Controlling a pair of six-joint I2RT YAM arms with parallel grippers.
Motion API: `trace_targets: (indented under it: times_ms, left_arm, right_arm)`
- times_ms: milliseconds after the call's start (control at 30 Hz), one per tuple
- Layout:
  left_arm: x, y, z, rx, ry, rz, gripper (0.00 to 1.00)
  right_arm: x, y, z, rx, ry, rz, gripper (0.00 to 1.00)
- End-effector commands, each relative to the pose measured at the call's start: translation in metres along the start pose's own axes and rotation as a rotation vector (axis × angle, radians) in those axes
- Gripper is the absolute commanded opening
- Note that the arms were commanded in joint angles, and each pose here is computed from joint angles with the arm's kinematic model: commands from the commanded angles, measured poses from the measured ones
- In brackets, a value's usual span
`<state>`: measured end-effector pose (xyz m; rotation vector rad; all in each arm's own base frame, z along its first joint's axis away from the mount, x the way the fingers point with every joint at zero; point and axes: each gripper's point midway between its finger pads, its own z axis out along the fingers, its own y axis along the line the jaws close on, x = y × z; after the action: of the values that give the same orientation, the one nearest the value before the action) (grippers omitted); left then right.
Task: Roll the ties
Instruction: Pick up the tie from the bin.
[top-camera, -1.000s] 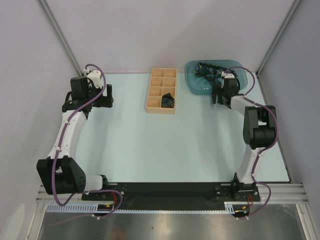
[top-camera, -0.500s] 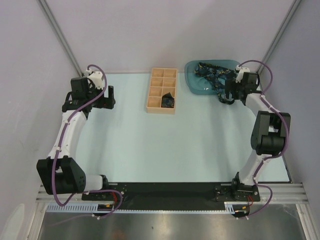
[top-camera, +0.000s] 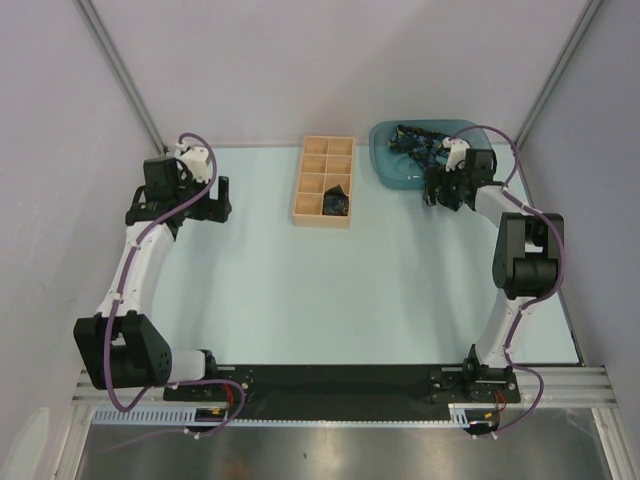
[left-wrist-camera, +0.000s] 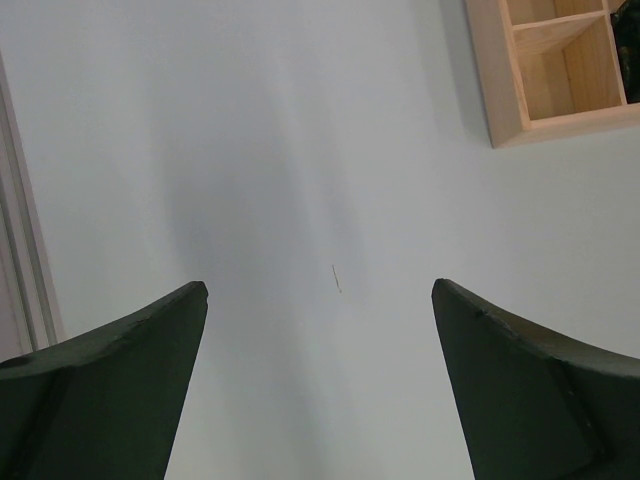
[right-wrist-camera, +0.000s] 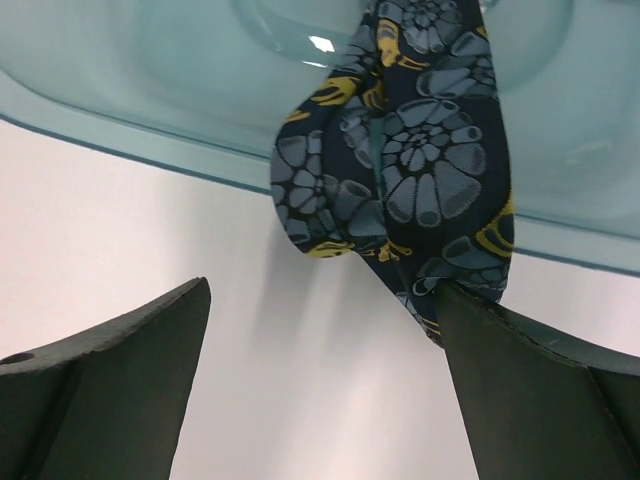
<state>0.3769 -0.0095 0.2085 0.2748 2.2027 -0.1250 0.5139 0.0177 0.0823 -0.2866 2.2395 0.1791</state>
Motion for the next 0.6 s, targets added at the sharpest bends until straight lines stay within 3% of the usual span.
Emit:
trace_targets:
  times_ms: [0,233,367,467,567]
  left_arm:
    - [-0.006,-0.004,-0.007,0.014,-0.034,0.034,0.99]
    - [-0.009,-0.003,-0.004,0.021,-0.034,0.028,0.99]
    - [-0.015,-0.006,-0.008,0.033,-0.046,0.023,0.99]
    - [-0.018,-0.011,-0.012,0.05,-0.058,0.019,0.99]
    - [-0.016,-0.01,-0.011,0.051,-0.055,0.017,0.99]
  right_arm:
    - [-0.028,0.009,0.007,-0.023,-0.081,-0.032,1.0]
    - [-0.035,-0.024,0.023,0.188,-0.119,0.043,1.0]
    - [-0.033,-0.031,0.026,0.226,-0.104,0.08,0.97]
    - [-0.034,-0.032,0.022,0.239,-0.108,0.097,0.84]
    - [-0.033,-0.029,0.013,0.236,-0.087,0.121,0.63]
